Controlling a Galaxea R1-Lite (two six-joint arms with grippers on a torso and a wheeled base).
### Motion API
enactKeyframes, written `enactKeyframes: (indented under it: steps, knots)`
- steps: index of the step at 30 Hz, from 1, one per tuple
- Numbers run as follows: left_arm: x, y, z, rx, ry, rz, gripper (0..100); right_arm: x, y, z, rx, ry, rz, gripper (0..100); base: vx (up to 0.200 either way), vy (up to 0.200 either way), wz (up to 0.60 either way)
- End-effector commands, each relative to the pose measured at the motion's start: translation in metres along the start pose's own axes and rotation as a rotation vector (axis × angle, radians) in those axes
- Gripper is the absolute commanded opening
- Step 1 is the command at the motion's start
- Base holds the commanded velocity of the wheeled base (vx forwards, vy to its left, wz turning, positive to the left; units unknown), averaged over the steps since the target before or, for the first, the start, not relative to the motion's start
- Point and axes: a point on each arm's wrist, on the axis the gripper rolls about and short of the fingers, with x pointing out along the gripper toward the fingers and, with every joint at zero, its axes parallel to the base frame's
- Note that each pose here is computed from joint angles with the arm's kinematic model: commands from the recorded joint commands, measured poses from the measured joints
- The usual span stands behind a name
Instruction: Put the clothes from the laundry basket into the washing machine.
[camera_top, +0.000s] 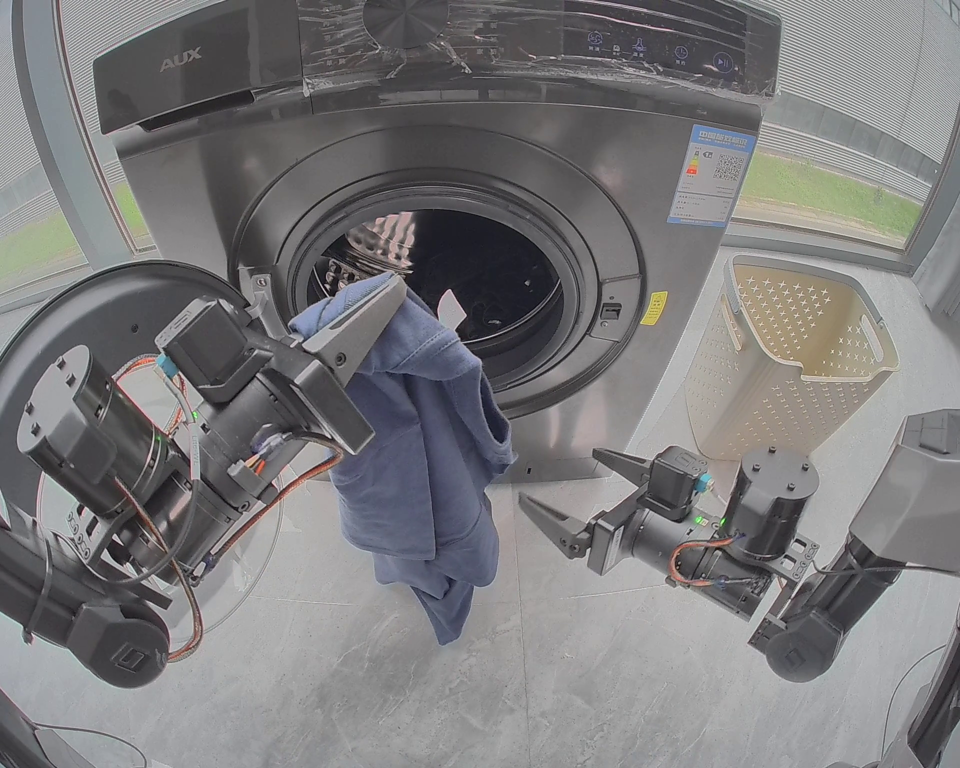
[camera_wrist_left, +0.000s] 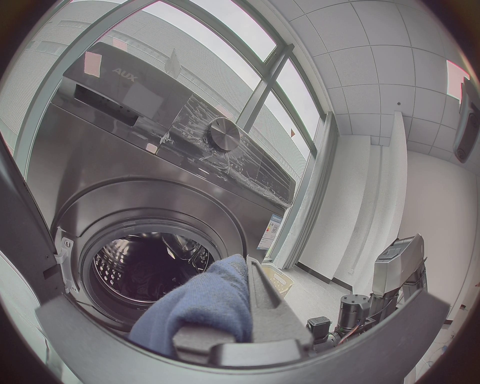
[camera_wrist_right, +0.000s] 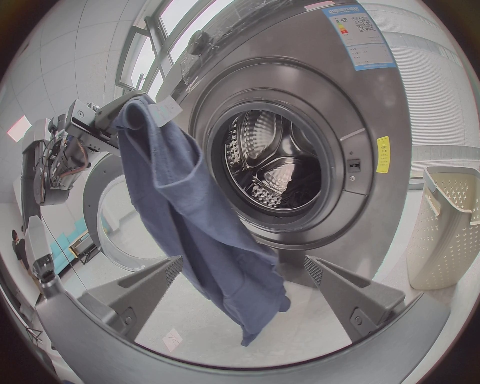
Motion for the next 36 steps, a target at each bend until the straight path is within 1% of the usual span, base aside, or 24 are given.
enactKeyframes:
  steps: [1, 3, 8, 12, 14, 18, 20, 26, 32, 36]
  knots:
    - [-0.001, 0.0, 0.003, 0.002, -0.008, 0.0, 0, -0.001, -0.017, 0.001, -0.016, 0.004, -0.032, 100, 0.0, 0.0, 0.0]
    - [-0.001, 0.0, 0.003, 0.001, -0.008, -0.002, 0, 0.004, -0.025, 0.001, -0.029, 0.0, -0.044, 100, 0.0, 0.0, 0.0]
    - [-0.001, -0.001, 0.003, 0.001, -0.009, -0.003, 0, 0.013, -0.027, -0.003, -0.031, -0.004, -0.032, 100, 0.0, 0.0, 0.0]
    - [-0.001, -0.002, 0.002, -0.002, -0.006, -0.006, 0, 0.018, -0.022, -0.006, -0.033, -0.004, -0.004, 100, 0.0, 0.0, 0.0]
    - [-0.001, -0.002, 0.002, -0.002, -0.004, -0.005, 0, 0.022, -0.015, -0.006, -0.034, -0.012, 0.026, 100, 0.0, 0.0, 0.0]
    - [-0.001, -0.001, 0.002, -0.001, -0.005, -0.004, 0, 0.031, -0.011, -0.008, -0.035, -0.021, 0.049, 100, 0.0, 0.0, 0.0]
    - [-0.001, -0.001, 0.002, -0.001, -0.003, -0.004, 0, 0.039, -0.007, -0.006, -0.038, -0.044, 0.065, 100, 0.0, 0.0, 0.0]
    - [-0.002, -0.001, 0.0, -0.001, 0.003, -0.001, 0, 0.055, -0.003, -0.003, -0.041, -0.089, 0.083, 100, 0.0, 0.0, 0.0]
    - [-0.002, -0.001, 0.0, -0.002, 0.003, -0.001, 0, 0.065, 0.001, 0.008, -0.043, -0.151, 0.095, 100, 0.0, 0.0, 0.0]
    - [-0.002, -0.001, 0.0, -0.002, 0.003, -0.001, 0, 0.068, 0.004, 0.012, -0.043, -0.17, 0.104, 100, 0.0, 0.0, 0.0]
